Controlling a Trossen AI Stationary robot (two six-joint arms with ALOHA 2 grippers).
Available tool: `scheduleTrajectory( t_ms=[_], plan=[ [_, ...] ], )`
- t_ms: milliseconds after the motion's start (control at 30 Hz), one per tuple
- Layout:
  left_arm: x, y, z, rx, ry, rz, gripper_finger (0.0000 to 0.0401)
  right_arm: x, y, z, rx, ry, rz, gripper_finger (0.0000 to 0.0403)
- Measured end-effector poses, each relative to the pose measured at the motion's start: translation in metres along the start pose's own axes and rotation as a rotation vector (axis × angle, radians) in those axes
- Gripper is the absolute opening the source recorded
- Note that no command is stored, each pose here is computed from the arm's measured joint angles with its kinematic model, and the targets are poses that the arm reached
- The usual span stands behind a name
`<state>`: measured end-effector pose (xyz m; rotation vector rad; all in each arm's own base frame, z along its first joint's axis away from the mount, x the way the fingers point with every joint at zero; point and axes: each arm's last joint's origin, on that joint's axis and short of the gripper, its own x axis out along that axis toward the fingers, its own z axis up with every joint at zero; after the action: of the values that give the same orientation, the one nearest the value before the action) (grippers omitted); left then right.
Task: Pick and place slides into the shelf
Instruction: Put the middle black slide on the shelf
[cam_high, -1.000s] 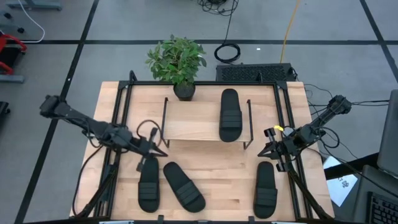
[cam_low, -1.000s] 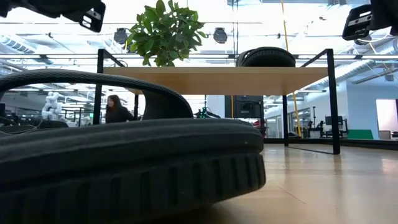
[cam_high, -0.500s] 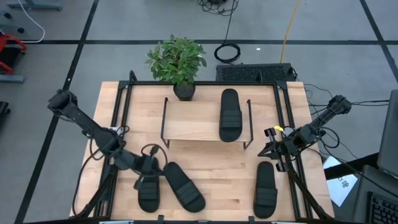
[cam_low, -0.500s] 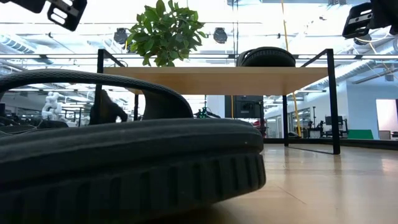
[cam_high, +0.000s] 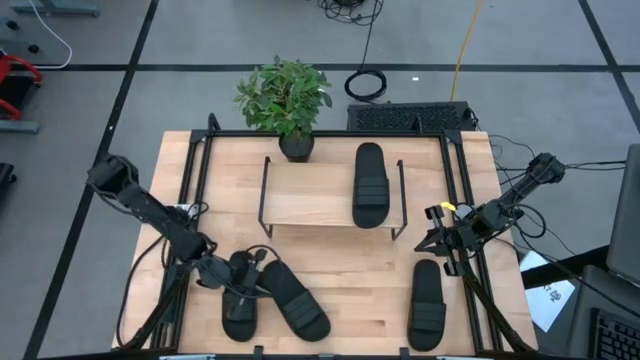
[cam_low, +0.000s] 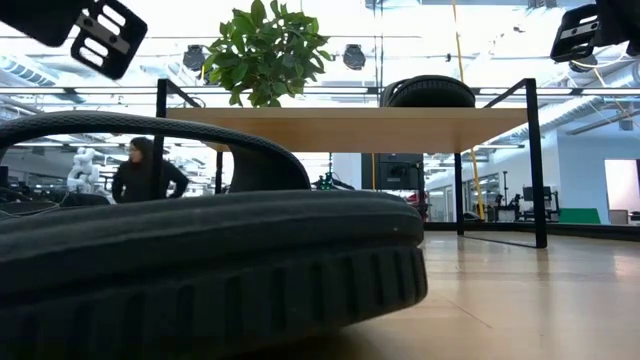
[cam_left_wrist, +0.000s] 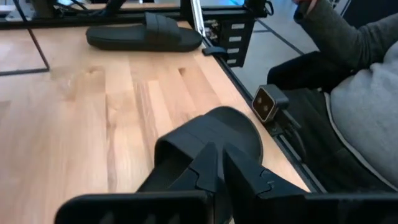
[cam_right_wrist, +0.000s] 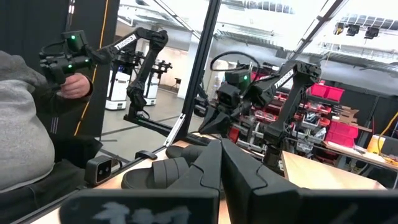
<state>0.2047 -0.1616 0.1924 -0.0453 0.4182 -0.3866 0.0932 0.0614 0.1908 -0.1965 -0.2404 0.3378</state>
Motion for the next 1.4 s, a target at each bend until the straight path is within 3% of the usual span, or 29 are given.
scheduleTrajectory(
  t_ms=[233, 633, 800, 1067, 1400],
  plan=[
    [0.007, 0.001, -0.007, -0.08, 0.035, -0.004, 0.0074, 0.0, 0.0, 0.0, 0.0, 0.0, 0.0, 0.0],
    [0.01, 0.01, -0.002, -0.244, -0.003, 0.02, 0.0244, 0.0, 0.0, 0.0, 0.027, 0.0, 0.0, 0.0],
    [0.016, 0.013, -0.008, -0.357, 0.018, 0.04, 0.029, 0.0, 0.0, 0.0, 0.027, 0.0, 0.0, 0.0],
    [0.033, 0.008, -0.031, -0.412, 0.097, 0.06, 0.0308, 0.0, 0.0, 0.0, 0.027, 0.0, 0.0, 0.0],
    [0.047, -0.002, -0.046, -0.442, 0.095, 0.02, 0.0308, 0.0, 0.0, 0.0, 0.027, 0.001, 0.0, 0.0]
  ],
)
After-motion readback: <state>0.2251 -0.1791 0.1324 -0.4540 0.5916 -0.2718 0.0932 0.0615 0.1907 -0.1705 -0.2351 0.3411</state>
